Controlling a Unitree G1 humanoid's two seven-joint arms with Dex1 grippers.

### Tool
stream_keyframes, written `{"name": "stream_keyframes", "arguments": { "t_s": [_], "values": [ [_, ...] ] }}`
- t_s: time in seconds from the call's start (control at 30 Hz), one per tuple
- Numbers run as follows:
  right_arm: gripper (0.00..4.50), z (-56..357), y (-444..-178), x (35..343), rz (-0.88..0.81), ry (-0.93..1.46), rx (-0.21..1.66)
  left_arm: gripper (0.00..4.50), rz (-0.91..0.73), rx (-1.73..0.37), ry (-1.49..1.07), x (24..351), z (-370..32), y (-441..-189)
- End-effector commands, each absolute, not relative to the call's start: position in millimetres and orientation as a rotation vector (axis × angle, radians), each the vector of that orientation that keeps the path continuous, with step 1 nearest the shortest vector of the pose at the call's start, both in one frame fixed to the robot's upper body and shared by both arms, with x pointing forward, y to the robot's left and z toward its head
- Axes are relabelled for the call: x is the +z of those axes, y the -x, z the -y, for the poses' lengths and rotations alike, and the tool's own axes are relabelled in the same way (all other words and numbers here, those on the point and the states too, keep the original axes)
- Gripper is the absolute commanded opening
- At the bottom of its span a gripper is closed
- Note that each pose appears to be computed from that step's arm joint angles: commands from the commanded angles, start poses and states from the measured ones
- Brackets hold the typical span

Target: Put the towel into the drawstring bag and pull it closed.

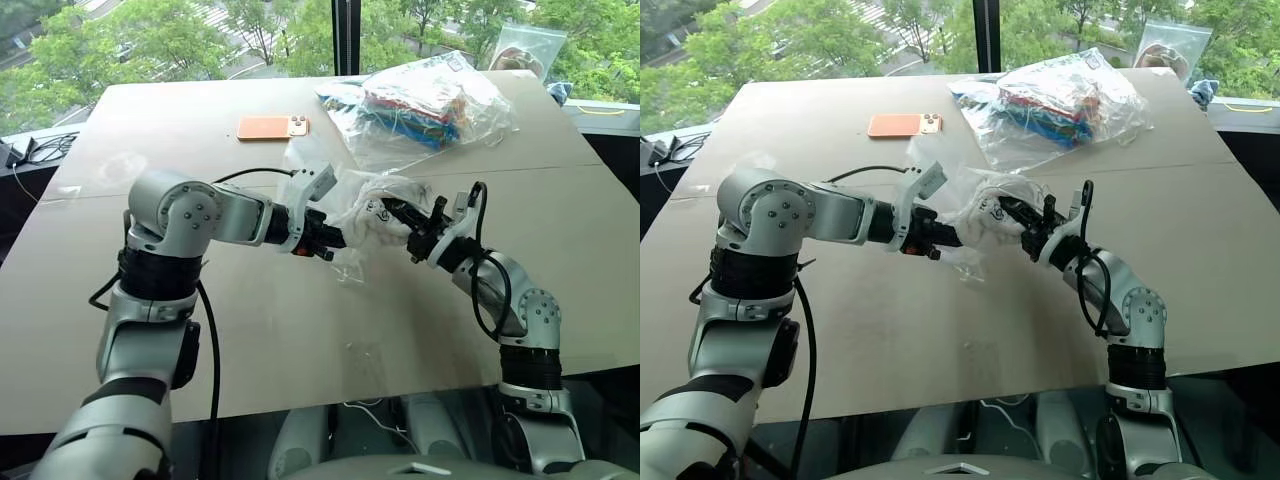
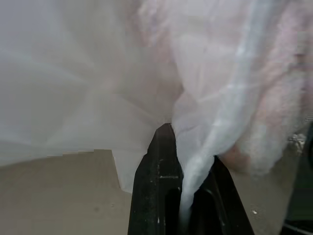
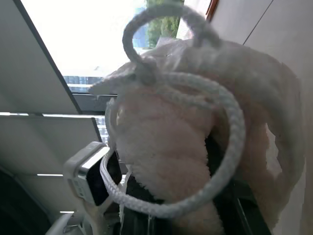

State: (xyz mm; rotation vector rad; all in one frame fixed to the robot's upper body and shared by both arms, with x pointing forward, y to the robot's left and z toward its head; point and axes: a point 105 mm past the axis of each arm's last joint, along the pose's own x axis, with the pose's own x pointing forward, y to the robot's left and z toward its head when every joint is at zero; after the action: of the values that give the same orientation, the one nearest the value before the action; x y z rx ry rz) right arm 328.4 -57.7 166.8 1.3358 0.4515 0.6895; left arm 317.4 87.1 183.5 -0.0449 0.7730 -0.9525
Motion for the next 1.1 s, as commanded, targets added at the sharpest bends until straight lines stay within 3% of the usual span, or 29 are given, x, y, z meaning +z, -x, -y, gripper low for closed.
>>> {"name": "stream_keyframes", "arguments": {
  "t_s": [0.03,0.3,0.6,0.8,1.1],
  "values": [
    [0.04,45.1,-326.4,169.7,-0.440,-1.278,0.722,0.00,-0.717,-0.990,0.106,207.3,-85.2,-320.9],
    [0.04,22.6,-318.8,128.6,-0.488,-0.725,0.727,0.00,-0.713,-0.984,0.135,211.1,-80.9,-325.9],
    [0.04,18.8,-328.9,123.4,-0.401,-0.388,0.733,0.00,-0.667,-0.952,0.069,220.3,-79.1,-329.2],
    [0.04,-1.0,-332.7,152.7,-0.355,-0.624,0.823,0.00,-0.641,-0.989,0.020,218.9,-66.3,-322.2],
    [0.04,0.1,-362.3,178.1,-0.341,-1.137,0.776,0.00,-0.670,-0.985,0.035,206.0,-71.3,-317.0]
  ]
}}
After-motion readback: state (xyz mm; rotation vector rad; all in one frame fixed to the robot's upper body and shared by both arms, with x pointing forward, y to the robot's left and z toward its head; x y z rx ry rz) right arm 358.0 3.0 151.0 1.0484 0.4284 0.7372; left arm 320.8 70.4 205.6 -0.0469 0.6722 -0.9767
